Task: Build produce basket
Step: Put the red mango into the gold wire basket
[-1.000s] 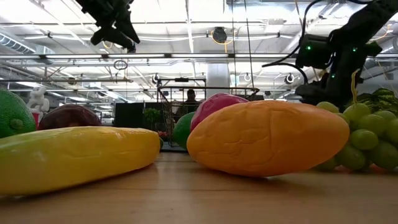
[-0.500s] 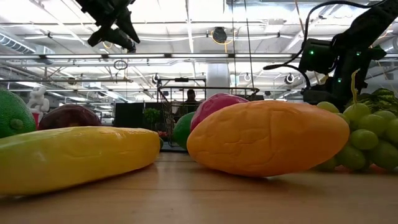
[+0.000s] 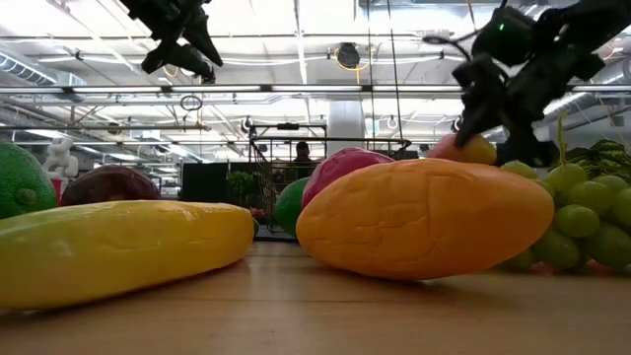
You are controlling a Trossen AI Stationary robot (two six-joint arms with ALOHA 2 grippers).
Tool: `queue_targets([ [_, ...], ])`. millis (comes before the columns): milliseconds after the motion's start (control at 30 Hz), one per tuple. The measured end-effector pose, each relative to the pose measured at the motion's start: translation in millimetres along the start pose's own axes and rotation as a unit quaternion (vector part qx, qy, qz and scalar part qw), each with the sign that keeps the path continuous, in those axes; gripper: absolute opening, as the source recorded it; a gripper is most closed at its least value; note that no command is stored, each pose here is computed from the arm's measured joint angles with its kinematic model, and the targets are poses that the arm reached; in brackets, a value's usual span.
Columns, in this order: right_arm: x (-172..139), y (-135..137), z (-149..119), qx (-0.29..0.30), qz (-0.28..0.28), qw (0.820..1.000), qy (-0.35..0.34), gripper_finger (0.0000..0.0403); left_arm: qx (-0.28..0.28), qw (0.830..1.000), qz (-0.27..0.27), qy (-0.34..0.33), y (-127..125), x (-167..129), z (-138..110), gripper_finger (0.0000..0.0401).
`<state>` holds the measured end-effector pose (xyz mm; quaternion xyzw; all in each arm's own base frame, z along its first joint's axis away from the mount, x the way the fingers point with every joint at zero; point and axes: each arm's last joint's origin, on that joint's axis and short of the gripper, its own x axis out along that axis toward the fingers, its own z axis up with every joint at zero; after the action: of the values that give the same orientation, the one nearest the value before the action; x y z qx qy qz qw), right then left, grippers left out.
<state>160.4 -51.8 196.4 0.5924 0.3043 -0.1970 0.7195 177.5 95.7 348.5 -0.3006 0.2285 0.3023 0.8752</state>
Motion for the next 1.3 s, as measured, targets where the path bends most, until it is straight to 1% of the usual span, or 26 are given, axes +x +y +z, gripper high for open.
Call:
queue_targets([
  [133,-15,16,-3,0.019,0.051,0.998,-0.015,0.0228,0.005,1.0,-0.008,0.004,-4,0,-2,0.0154],
  [200,-24,28,-2,0.019,0.097,0.995,-0.032,0.023,0.005,1.0,-0.012,0.007,-6,0,-3,0.0154],
  [267,-31,40,-1,0.012,0.149,0.987,-0.062,0.023,0.005,1.0,-0.017,0.01,-8,0,-5,0.0154],
  [333,-37,52,1,-0.004,0.206,0.974,-0.095,0.0228,0.005,1.0,-0.021,0.013,-10,0,-6,0.0154],
  [467,-47,73,4,-0.044,0.302,0.939,-0.157,0.0228,0.004,0.999,-0.032,0.02,-15,-1,-9,0.0154],
  [633,-53,90,5,-0.095,0.372,0.899,-0.211,0.0228,0.015,0.998,-0.047,0.029,-22,-2,-14,0.0154],
  [700,-52,94,5,-0.112,0.378,0.887,-0.24,0.0228,0.02,0.998,-0.057,0.035,-26,-2,-16,0.0154],
  [767,-51,98,6,-0.138,0.371,0.88,-0.261,0.0228,0.02,0.997,-0.063,0.039,-28,-2,-18,0.0154],
  [933,-52,114,9,-0.214,0.363,0.864,-0.275,0.0228,0.023,0.996,-0.073,0.044,-32,-3,-20,0.0154],
  [1000,-53,119,10,-0.25,0.359,0.854,-0.282,0.0228,0.018,0.996,-0.073,0.046,-33,-3,-21,0.0154],
  [1100,-57,126,12,-0.29,0.355,0.837,-0.3,0.0228,0.011,0.996,-0.072,0.045,-33,-3,-21,0.0154],
  [1200,-62,132,12,-0.348,0.343,0.81,-0.324,0.0228,-0.006,0.996,-0.071,0.046,-33,-3,-21,0.0154],
  [1300,-64,134,11,-0.416,0.333,0.776,-0.337,0.0228,-0.017,0.996,-0.071,0.048,-34,-3,-22,0.0154],
])
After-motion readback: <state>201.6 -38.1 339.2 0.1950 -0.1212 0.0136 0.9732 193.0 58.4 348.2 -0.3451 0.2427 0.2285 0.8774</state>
